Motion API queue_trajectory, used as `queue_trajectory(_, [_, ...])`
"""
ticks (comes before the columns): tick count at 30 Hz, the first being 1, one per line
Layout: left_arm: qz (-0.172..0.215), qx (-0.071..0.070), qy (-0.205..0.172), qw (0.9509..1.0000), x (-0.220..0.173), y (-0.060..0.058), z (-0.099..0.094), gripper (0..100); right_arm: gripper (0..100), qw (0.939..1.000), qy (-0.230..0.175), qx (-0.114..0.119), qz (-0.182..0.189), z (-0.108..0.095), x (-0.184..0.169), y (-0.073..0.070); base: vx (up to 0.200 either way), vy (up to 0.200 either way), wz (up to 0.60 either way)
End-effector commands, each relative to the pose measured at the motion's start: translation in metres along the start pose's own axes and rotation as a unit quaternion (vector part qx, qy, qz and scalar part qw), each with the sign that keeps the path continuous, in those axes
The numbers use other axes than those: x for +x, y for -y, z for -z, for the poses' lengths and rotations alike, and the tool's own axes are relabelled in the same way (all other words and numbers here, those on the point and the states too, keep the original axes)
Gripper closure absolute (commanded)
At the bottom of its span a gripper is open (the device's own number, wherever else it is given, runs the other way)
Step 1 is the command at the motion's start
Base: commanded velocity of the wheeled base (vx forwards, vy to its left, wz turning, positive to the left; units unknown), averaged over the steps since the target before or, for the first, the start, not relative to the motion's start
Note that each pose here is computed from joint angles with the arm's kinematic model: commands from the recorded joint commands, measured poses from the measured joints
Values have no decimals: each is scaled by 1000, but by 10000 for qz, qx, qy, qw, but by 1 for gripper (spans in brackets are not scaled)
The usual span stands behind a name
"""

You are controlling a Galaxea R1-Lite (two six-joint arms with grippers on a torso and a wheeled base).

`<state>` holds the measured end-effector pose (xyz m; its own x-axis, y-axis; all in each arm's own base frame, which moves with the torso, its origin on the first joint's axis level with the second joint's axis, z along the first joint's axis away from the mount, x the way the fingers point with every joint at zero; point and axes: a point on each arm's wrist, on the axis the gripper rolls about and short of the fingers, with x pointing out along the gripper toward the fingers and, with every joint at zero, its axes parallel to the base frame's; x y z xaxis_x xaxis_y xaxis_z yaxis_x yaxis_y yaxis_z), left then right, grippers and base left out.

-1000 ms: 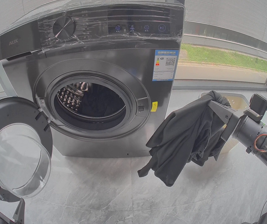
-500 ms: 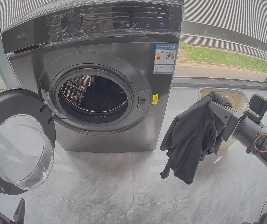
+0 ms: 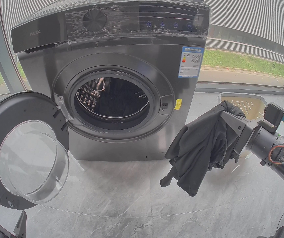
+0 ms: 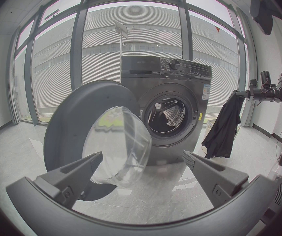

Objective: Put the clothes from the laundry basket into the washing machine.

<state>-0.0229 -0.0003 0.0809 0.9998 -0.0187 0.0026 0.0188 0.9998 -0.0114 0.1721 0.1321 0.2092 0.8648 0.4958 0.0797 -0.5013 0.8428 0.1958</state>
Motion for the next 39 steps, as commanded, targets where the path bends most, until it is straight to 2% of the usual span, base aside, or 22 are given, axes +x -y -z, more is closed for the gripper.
queue_trajectory(1, [-2, -4, -20, 10000, 0, 0, 5, 0, 100, 10000, -20, -3, 1, 1, 0, 0, 0, 0, 0])
queue_trajectory(12, [-2, 3, -20, 10000, 0, 0, 5, 0, 100, 10000, -75, -11, -4, 4, -1, 0, 0, 0, 0])
queue_trajectory(21, [-2, -4, -20, 10000, 0, 0, 5, 0, 100, 10000, -81, -13, 5, 4, -1, 1, 200, 0, 0])
queue_trajectory(34, [-9, 11, -20, 10000, 0, 0, 5, 0, 100, 9999, -151, -14, 3, 7, -2, 1, 0, 0, 0])
queue_trajectory(39, [-17, 19, -20, 10000, 0, 0, 5, 0, 100, 9996, -273, -22, -107, 13, -5, -3, 0, 0, 0])
